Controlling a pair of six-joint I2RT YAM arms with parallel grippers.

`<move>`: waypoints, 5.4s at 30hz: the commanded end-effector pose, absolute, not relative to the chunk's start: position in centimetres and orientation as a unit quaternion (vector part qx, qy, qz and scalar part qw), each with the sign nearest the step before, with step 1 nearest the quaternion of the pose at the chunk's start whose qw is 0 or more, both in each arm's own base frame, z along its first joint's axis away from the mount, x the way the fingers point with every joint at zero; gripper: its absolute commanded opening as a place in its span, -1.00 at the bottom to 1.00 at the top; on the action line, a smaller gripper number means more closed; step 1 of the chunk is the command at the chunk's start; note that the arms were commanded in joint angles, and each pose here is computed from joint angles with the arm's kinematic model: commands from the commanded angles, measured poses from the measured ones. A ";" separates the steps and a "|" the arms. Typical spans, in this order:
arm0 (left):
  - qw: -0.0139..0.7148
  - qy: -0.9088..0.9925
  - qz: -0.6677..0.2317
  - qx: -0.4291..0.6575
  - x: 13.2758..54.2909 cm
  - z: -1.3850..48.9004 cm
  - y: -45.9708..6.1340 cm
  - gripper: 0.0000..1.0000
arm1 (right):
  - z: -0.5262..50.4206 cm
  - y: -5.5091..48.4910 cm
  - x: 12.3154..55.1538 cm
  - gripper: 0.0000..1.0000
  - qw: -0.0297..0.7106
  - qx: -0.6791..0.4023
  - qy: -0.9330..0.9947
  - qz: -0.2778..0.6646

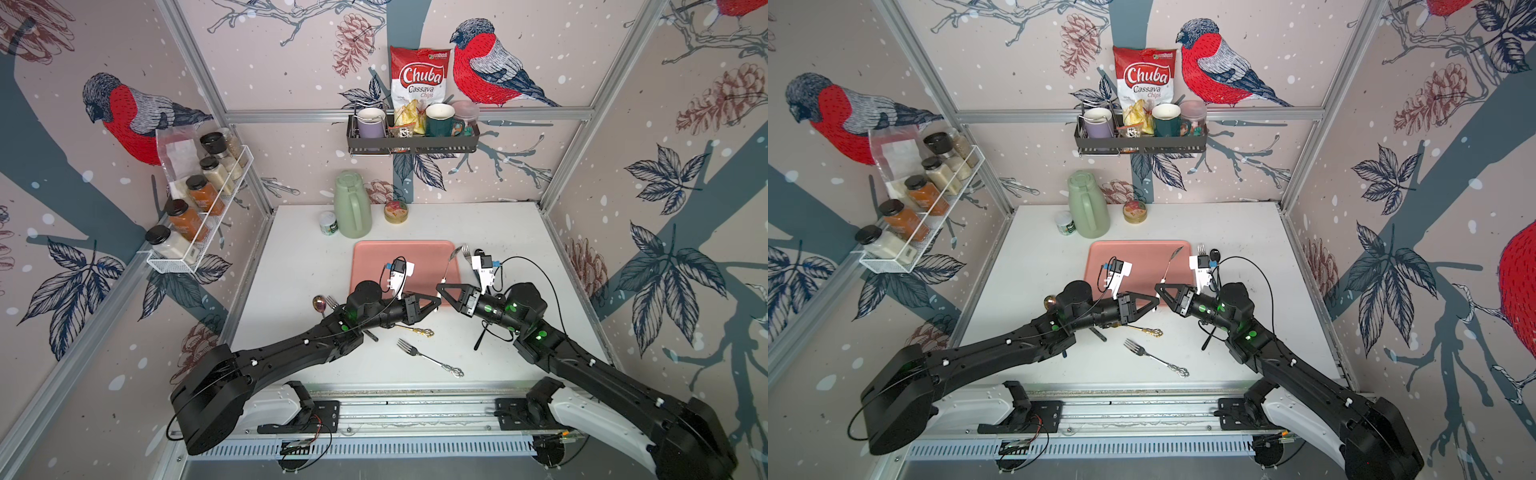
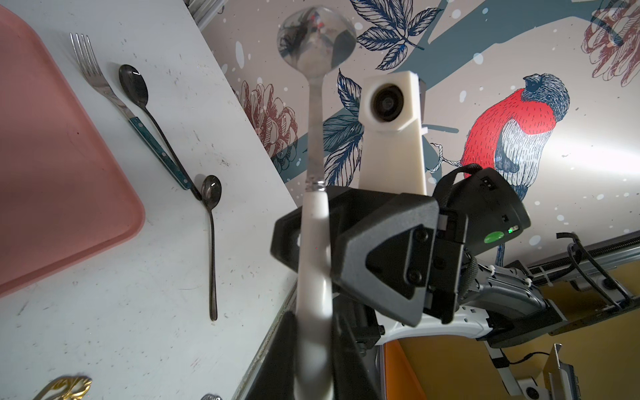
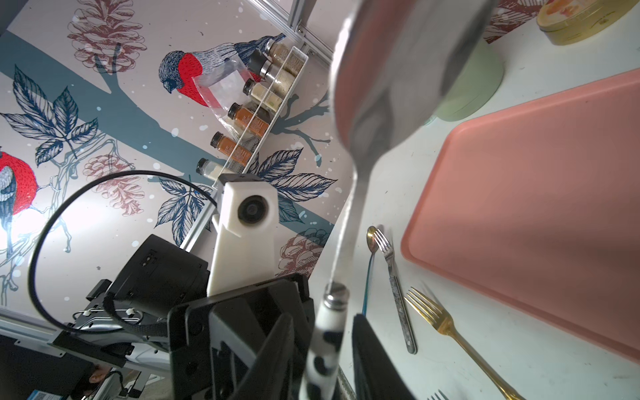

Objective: Set the spoon and fork side by side
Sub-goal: Pick up the spoon from the center of the board, then place the spoon on the tray, then pick up the spoon from the tray, then place the spoon at the center of the board.

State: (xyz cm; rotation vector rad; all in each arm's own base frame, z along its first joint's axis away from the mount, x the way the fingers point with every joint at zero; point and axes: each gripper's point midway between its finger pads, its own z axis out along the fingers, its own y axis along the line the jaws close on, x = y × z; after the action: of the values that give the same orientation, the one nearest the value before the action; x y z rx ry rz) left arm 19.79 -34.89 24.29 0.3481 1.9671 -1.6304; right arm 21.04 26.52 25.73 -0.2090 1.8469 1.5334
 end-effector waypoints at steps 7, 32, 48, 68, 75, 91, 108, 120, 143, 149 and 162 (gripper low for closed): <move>0.301 0.734 -0.593 0.137 20.1 24.7 -34.4 -0.16 | 27.4 26.5 20.8 -0.82 0.367 -0.087 0.709 0.596; 0.474 0.868 -0.148 -0.022 21.8 21.7 -11.7 0.80 | 14.3 35.2 30.5 -0.98 0.179 -0.052 0.971 0.153; 0.480 0.864 -0.153 -0.009 19.8 22.0 -10.0 0.73 | 7.4 44.5 34.9 -0.98 0.145 -0.040 0.982 0.117; 0.468 0.870 -0.159 0.001 20.2 21.0 -11.0 0.79 | 2.8 46.7 35.3 -0.68 0.099 -0.030 0.982 0.160; 0.472 0.869 -0.148 0.002 21.1 21.0 -11.6 0.78 | 6.2 46.1 35.5 -0.32 0.116 -0.048 0.977 0.174; 0.421 0.904 -0.048 0.061 28.0 18.0 -17.0 0.57 | 14.5 36.1 34.1 -0.13 0.207 -0.001 0.955 0.211; 0.256 0.966 0.009 0.034 36.2 6.4 -19.2 0.01 | 17.0 26.9 30.8 -0.19 0.258 0.026 0.934 0.245; 0.228 0.973 0.002 0.032 36.7 2.2 -19.3 -0.18 | 19.1 24.6 29.9 -0.18 0.284 0.036 0.920 0.268; 0.263 0.965 0.014 0.011 37.3 6.8 -16.7 -0.84 | 18.4 24.4 29.9 -0.18 0.269 0.040 0.923 0.271; 0.278 0.959 0.020 -0.046 37.8 9.0 -11.5 -0.84 | 17.0 27.1 29.2 -0.17 0.248 -0.019 0.935 0.252; 0.226 0.966 0.013 -0.129 37.2 4.4 -5.5 -0.84 | 8.6 33.8 23.6 -0.20 0.174 -0.277 0.942 0.078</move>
State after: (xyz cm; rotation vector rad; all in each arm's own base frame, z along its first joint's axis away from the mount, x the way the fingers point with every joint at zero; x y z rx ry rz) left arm 36.74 -5.27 4.90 -0.3502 2.6589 0.0720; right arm 23.74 34.70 9.05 -0.7136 2.6814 0.3286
